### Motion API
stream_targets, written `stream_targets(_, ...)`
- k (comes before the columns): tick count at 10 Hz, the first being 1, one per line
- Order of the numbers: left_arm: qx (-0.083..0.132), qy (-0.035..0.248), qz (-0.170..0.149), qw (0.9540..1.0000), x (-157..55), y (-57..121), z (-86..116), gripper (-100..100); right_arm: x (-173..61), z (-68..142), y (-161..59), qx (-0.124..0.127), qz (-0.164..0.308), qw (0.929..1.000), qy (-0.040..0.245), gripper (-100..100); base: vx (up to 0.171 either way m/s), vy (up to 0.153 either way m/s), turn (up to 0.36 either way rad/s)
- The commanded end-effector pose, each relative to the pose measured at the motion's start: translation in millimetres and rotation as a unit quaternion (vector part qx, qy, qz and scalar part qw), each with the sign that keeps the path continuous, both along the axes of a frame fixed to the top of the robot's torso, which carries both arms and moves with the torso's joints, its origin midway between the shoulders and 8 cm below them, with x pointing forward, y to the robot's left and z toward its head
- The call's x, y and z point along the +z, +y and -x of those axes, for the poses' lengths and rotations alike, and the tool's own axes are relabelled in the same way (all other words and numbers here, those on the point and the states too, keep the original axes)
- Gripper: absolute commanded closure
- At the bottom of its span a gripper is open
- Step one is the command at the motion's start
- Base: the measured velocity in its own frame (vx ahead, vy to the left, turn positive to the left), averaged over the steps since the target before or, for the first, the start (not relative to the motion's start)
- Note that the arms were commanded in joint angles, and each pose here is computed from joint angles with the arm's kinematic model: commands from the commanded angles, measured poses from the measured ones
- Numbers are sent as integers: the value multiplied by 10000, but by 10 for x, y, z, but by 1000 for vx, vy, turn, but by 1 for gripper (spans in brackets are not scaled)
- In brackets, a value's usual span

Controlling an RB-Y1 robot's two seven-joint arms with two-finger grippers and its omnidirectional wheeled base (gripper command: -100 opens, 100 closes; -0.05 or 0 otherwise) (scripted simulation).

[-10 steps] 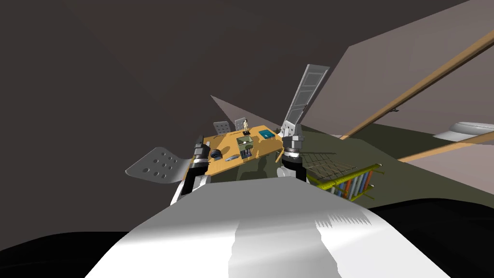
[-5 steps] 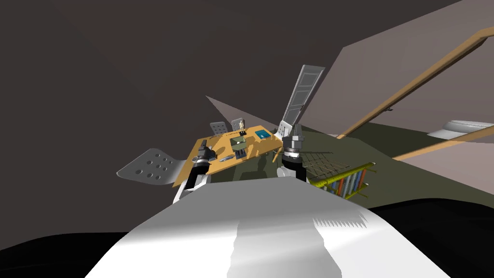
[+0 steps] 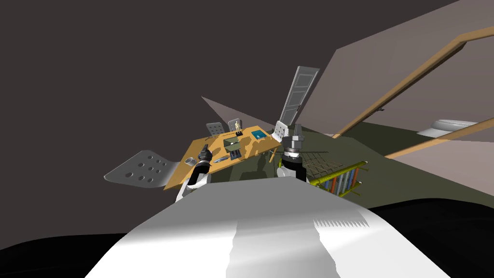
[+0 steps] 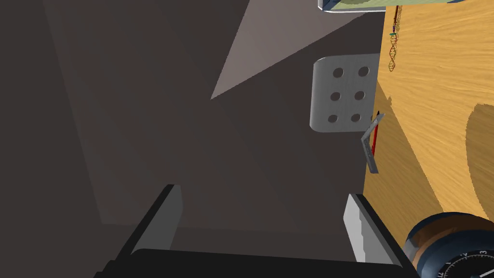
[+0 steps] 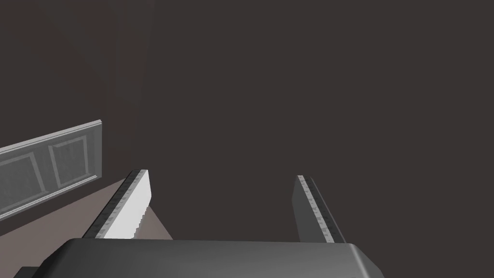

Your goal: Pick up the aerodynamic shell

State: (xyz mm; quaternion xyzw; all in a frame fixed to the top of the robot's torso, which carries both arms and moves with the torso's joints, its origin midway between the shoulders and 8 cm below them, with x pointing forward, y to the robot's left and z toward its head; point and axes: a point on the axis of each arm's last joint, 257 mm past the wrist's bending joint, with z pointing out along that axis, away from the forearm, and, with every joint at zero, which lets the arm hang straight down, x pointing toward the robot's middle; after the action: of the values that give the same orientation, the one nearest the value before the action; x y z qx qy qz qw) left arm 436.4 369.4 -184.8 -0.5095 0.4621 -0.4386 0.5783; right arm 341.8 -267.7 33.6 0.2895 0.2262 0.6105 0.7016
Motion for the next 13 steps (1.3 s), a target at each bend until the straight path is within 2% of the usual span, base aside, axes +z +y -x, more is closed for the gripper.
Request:
stream_targets(1, 84, 217, 90, 9997, -138, 90, 29, -100, 0, 0, 0, 0, 0, 10000, 0, 0, 10, -120, -7)
stream_targets(3, 317, 668, 293, 9968, -465, 315, 10, -100, 0, 0, 0, 0, 0, 10000, 0, 0, 23, -108, -48)
stream_targets(4, 332, 727, 306, 9963, -521, 326, 19, -100, 0, 0, 0, 0, 0, 10000, 0, 0, 19, -83, -18)
stream_targets(5, 463, 952, 402, 9936, -678, 448, 21, -100, 0, 0, 0, 0, 1, 10000, 0, 0, 26, -78, -35)
stream_targets(6, 472, 982, 409, 9932, -710, 455, 27, -100, 0, 0, 0, 0, 1, 10000, 0, 0, 24, -52, -23)
stream_targets(7, 619, 1229, 508, 9892, -889, 587, 44, -100, 0, 0, 0, 0, 1, 10000, 0, 0, 34, -45, -44)
stream_targets(8, 621, 1236, 510, 9891, -897, 589, 46, -100, 0, 0, 0, 0, 1, 10000, 0, 0, 28, -46, -24)
stream_targets(9, 767, 1443, 601, 9847, -1033, 716, 62, -100, 0, 0, -1, -1, 1, 10000, 0, 0, 28, -60, -44)
stream_targets(10, 780, 1488, 612, 9839, -1080, 725, 75, -100, 0, 0, 0, 0, 1, 10000, 0, 0, 20, -46, -20)
stream_targets(11, 929, 1677, 702, 9789, -1198, 851, 95, -100, 0, 0, -1, -1, 1, 10000, 0, 0, 37, -46, -50)
stream_targets(12, 946, 1735, 717, 9777, -1259, 862, 114, -100, 0, 0, -1, 0, 1, 10000, 0, 0, 33, -37, -24)
stream_targets(13, 1110, 1959, 822, 9709, -1415, 993, 157, -100, 0, 0, -1, -1, 1, 10000, 0, 0, 38, -36, -50)
